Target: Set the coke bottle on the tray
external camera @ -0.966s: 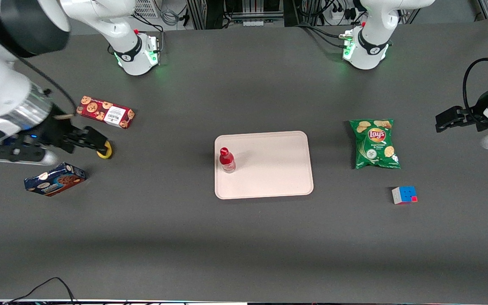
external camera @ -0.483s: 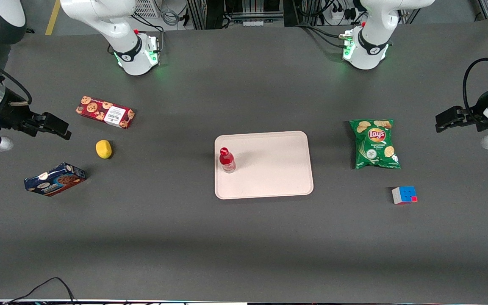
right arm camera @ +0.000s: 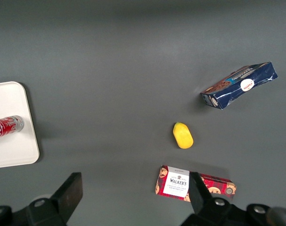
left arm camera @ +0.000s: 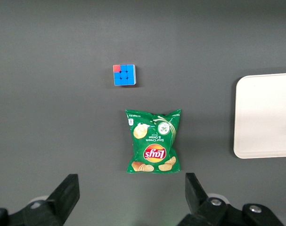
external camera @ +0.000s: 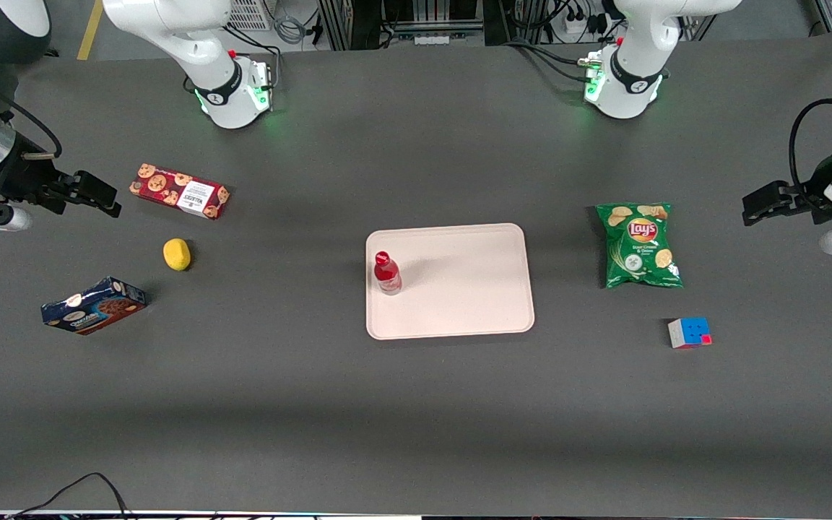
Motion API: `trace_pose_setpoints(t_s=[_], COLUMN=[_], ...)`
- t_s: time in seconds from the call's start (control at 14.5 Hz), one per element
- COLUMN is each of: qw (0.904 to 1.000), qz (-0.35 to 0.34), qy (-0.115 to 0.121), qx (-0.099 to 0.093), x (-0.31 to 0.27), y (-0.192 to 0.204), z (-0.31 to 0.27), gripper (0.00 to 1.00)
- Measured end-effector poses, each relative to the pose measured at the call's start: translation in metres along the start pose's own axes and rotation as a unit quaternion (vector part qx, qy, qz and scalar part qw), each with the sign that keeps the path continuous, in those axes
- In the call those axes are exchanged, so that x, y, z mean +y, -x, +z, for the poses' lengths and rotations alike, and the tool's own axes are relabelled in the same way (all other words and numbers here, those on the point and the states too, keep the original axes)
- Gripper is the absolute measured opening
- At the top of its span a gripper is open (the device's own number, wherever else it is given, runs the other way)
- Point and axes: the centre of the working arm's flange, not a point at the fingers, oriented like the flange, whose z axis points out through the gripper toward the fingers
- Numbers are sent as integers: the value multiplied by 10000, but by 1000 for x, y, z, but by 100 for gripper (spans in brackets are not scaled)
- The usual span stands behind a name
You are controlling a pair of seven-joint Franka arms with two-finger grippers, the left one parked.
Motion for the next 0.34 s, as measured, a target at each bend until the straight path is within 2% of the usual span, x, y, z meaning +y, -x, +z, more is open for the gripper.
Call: trace_pose_setpoints(t_s=[0.34], qw=[10000], qz=[-68], qy=[-9], qx=[0], x=[8], y=[0], z=[2], gripper=[100])
